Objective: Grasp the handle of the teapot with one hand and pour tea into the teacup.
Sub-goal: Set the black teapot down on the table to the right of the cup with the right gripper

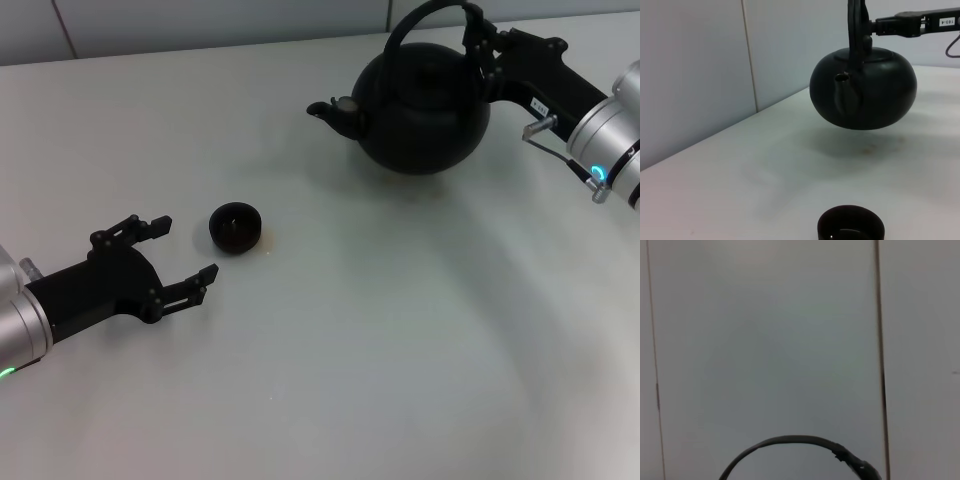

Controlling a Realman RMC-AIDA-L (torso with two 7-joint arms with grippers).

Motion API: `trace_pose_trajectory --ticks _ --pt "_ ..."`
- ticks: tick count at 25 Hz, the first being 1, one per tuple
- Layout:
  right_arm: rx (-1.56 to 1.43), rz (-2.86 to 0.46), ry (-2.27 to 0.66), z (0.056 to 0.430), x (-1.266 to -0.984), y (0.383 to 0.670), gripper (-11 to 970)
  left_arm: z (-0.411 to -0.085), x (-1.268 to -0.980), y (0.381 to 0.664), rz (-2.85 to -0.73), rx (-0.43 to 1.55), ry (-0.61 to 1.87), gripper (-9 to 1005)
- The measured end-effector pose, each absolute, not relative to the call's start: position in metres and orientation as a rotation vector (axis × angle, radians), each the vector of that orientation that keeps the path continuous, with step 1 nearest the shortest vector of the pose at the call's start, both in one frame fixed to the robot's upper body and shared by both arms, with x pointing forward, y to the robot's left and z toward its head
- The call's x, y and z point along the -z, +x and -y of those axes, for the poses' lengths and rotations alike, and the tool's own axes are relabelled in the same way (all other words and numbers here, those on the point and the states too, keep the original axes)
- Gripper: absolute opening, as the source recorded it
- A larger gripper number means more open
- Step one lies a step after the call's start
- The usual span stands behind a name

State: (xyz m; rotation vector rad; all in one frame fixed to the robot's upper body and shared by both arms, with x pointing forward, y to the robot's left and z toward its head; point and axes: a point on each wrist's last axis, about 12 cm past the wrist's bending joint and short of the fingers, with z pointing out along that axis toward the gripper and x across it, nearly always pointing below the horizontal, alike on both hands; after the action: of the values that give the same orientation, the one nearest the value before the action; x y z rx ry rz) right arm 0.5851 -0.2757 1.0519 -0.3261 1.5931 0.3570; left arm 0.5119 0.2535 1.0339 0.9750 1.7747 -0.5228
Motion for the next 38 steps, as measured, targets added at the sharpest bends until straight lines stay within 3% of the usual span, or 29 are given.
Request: trace_pose_trajectory --ticks 33,38 --pt "-0.312 -1.668 -0.353 0.276 -1.029 0.567 82 -0.250 -1.035 0.514 -1.764 0.530 0.987 847" --pt "-0.334 -1.629 -0.343 0.279 -1.030 0.558 310 -0.250 -1.035 0.514 -1.763 0.532 0.988 847"
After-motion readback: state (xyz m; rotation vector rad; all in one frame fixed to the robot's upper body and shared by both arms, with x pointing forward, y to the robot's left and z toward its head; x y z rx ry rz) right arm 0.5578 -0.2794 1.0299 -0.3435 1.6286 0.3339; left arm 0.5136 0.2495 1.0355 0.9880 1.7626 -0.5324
